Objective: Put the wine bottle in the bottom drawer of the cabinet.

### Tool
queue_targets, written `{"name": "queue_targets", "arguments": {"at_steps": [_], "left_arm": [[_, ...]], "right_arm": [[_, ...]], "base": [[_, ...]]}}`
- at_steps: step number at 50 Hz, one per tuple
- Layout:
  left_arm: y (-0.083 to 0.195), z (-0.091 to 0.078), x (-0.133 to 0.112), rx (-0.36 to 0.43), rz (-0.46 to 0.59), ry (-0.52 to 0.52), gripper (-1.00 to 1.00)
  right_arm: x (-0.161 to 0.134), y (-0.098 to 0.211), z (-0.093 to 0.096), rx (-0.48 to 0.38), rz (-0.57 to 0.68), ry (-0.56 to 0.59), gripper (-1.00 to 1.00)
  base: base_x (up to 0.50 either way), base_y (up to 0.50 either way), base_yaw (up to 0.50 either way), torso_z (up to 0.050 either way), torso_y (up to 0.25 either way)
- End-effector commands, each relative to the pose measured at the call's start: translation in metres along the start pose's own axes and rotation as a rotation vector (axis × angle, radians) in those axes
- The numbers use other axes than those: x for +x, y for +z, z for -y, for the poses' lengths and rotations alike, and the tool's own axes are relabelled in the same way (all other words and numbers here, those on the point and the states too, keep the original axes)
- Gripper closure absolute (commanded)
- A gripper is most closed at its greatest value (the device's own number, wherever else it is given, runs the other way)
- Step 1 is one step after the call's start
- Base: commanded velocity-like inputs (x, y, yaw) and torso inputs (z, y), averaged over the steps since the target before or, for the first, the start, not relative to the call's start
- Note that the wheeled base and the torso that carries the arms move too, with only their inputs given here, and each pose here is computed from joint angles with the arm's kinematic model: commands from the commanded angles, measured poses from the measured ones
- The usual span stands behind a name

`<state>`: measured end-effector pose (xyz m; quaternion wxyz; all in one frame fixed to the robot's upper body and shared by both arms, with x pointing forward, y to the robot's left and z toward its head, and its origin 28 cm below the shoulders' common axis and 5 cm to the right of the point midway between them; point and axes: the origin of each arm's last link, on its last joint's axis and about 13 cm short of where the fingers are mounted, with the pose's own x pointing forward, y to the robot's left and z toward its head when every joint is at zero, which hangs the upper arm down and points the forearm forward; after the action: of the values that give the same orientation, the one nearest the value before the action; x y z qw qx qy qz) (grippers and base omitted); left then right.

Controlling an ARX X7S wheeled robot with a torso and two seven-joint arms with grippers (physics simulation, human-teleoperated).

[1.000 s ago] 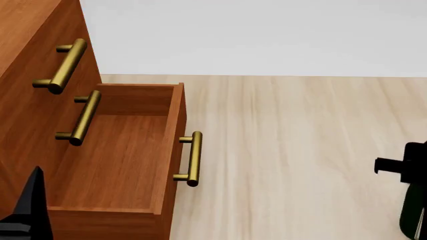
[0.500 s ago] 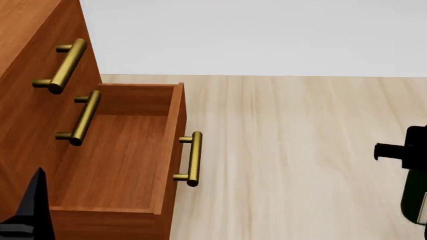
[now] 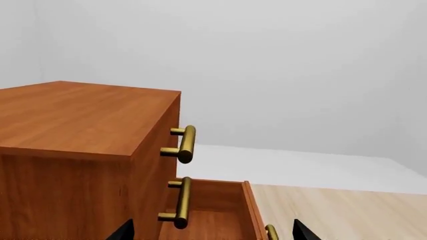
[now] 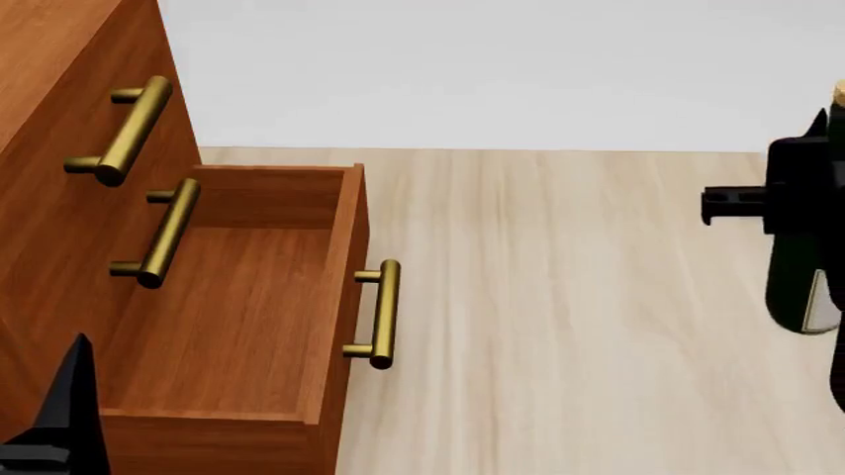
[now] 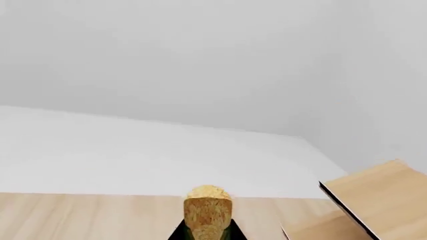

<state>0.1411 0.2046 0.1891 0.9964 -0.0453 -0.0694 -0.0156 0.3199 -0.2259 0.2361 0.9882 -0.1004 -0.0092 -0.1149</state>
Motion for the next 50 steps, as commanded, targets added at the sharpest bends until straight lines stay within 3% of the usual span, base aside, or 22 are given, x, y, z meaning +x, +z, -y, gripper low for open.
{"name": "queue_targets", "arguments": {"at_steps": [1,18,29,32,33,35,40,47,50], "left_arm": [[0.001,0.000,0.000,0.004,-0.001,0.004,-1.00],[0.000,-0.001,0.000,0.003,0.006,0.001,-1.00],[-0.002,-0.001,0.000,0.001,0.006,-0.004,-1.00],[-0.004,-0.001,0.000,0.000,0.009,-0.008,-1.00],[-0.004,-0.001,0.000,0.002,0.008,-0.008,-1.00],[-0.004,0.000,0.000,0.001,0.004,-0.007,-1.00],[-0.004,0.000,0.000,0.002,0.004,-0.008,-1.00],[-0.004,-0.003,0.002,0.003,-0.005,0.004,-1.00],[-0.004,-0.002,0.001,0.004,-0.005,0.005,-1.00]], "right_arm": [[-0.003,0.042,-0.007,-0.044,0.089,0.043,1.00],[0.002,0.092,-0.018,-0.072,0.138,0.117,1.00],[0.014,0.117,-0.036,-0.087,0.151,0.212,1.00],[0.015,0.126,-0.039,-0.149,0.148,0.187,1.00],[0.016,0.127,-0.041,-0.114,0.142,0.223,1.00],[0.017,0.130,-0.046,-0.141,0.140,0.228,1.00],[0.026,0.137,-0.055,-0.075,0.098,0.308,1.00],[0.038,0.151,-0.060,-0.095,0.088,0.337,1.00],[0.041,0.160,-0.062,-0.020,0.101,0.386,1.00]], "base": [[0.00,0.00,0.00,0.000,0.000],[0.00,0.00,0.00,0.000,0.001],[0.00,0.00,0.00,0.000,0.001],[0.00,0.00,0.00,0.000,0.000],[0.00,0.00,0.00,0.000,0.000],[0.00,0.00,0.00,0.000,0.000],[0.00,0.00,0.00,0.000,0.002],[0.00,0.00,0.00,0.000,0.000],[0.00,0.00,0.00,0.000,0.000]]}}
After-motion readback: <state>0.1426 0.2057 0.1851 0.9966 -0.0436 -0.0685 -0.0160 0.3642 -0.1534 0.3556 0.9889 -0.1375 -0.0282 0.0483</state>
